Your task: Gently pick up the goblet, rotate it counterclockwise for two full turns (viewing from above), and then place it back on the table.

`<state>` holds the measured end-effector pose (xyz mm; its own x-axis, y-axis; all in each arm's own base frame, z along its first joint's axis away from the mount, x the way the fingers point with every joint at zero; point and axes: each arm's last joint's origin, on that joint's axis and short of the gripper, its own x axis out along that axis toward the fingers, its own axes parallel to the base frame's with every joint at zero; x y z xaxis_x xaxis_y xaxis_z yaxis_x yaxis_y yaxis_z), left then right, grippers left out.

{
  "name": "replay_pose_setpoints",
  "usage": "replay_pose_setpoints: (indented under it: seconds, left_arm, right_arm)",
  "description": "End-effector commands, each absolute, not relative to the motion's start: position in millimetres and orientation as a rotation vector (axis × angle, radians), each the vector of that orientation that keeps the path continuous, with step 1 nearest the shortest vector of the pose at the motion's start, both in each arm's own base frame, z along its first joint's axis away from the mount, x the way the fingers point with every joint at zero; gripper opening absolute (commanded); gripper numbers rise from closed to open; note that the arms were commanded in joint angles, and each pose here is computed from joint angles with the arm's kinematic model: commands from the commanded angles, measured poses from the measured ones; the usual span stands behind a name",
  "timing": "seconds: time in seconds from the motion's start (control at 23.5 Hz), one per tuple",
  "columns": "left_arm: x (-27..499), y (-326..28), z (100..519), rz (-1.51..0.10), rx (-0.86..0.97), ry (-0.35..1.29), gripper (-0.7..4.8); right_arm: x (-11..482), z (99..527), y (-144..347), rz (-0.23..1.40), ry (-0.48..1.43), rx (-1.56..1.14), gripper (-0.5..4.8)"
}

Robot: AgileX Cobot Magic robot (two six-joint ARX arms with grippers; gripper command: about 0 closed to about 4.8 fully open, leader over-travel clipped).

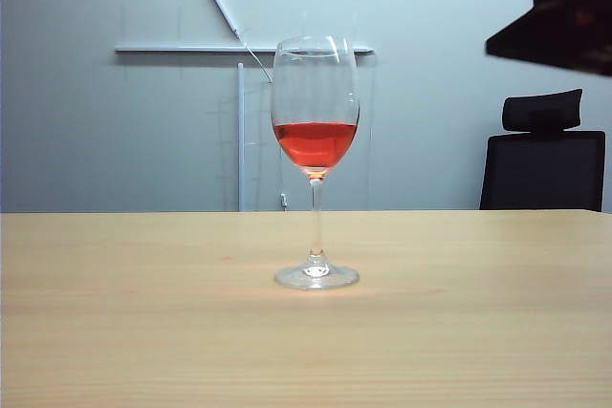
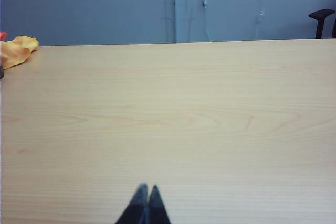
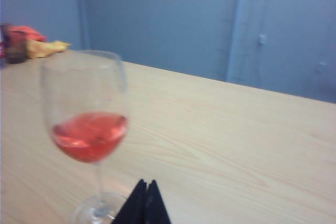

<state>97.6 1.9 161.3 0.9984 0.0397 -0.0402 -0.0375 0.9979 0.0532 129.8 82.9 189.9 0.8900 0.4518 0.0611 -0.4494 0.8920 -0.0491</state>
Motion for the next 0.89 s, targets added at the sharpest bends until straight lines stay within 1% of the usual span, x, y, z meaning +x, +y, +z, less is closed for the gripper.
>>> replay_pose_setpoints:
  seconds: [0.04,0.89]
  left_arm:
    - [97.5,1.7,163.3,0.033,0.052,0.027,-0.05]
    - [97.5,1.7,163.3,0.033,0.052,0.027,-0.05]
  right_arm:
    - [124.9,191.6,77.5,0.397,-0.051,-0.035,-0.03]
    - [120.2,195.5,73.8,0.384,-0.071,-0.026,-0.01]
